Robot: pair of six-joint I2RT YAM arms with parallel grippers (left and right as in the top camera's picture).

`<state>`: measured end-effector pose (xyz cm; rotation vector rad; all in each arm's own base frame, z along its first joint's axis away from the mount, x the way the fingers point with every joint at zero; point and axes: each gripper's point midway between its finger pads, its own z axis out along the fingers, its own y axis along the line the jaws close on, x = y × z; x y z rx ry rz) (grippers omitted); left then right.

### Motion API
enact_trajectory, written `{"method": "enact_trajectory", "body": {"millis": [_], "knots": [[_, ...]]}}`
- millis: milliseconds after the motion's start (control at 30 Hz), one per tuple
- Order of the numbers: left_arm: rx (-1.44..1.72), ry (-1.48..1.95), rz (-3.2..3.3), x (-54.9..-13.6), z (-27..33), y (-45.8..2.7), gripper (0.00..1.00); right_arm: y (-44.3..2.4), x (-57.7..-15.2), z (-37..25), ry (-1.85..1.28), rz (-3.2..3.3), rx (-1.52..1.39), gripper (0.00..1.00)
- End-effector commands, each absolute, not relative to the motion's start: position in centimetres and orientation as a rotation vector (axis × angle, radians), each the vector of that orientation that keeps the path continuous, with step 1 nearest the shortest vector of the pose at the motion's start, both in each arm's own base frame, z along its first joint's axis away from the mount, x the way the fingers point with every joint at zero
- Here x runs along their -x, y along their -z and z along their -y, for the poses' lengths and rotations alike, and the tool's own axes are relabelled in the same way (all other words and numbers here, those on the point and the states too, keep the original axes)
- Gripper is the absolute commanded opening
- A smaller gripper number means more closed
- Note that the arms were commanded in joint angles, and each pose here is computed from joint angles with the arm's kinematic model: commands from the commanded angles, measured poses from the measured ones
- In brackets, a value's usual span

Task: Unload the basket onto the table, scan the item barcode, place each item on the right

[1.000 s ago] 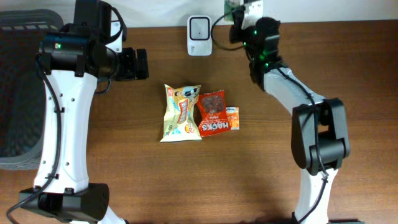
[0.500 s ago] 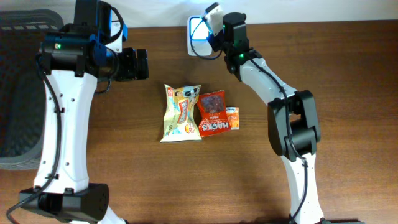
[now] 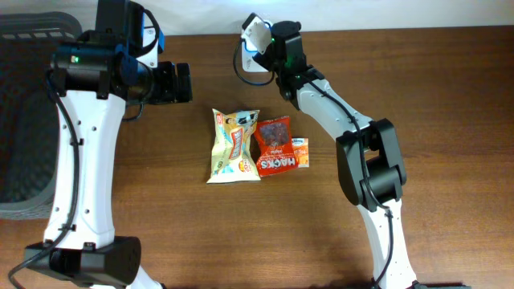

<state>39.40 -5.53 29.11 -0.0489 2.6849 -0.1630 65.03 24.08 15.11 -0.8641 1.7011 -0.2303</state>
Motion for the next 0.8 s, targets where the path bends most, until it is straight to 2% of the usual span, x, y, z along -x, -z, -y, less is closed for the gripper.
{"method": "enact_trajectory", "body": {"millis": [0,100,200,267,300,367,533,567,600,633,700,767], "knots": [[0.054,0.176,-2.670,-39.3,5.6,-29.6,0.99,-19.9,-67.2,-19.0,0.136,-1.744,0.473,0.04],[0.054,0.176,-2.670,-39.3,5.6,-29.6,0.99,-23.7,-68.3,-8.3,-0.030,-1.814,-0.013,0.04],[0.054,0.176,-2.670,-39.3,5.6,-29.6,0.99,-20.0,-66.1,6.0,-0.018,-1.984,-0.449,0.04],[0.054,0.176,-2.670,-39.3,5.6,-29.6,0.99,-16.4,-62.6,13.9,0.066,-2.111,-0.635,0.04],[0.054,0.176,-2.670,-39.3,5.6,-29.6,0.99,-14.5,-59.2,19.8,0.163,-2.176,-0.774,0.04],[0.054,0.176,-2.670,-39.3,5.6,-29.6,0.99,-12.9,-54.4,26.9,0.283,-2.211,-0.954,0.04],[0.054,0.176,-2.670,-39.3,5.6,-29.6,0.99,-10.3,-43.1,39.2,0.405,-2.200,-1.313,0.05],[0.054,0.176,-2.670,-39.3,5.6,-29.6,0.99,-9.9,-40.7,41.0,0.422,-2.197,-1.381,0.19],[0.054,0.176,-2.670,-39.3,5.6,-29.6,0.99,-9.7,-39.4,41.8,0.430,-2.198,-1.412,0.42],[0.054,0.176,-2.670,-39.3,5.6,-29.6,0.99,-9.3,-37.5,42.7,0.438,-2.202,-1.466,0.98],[0.054,0.176,-2.670,-39.3,5.6,-29.6,0.99,-8.8,-35.3,43.3,0.432,-2.222,-1.527,0.99],[0.054,0.176,-2.670,-39.3,5.6,-29.6,0.99,-9.0,-35.3,42.5,0.349,-2.245,-1.528,0.98]]}}
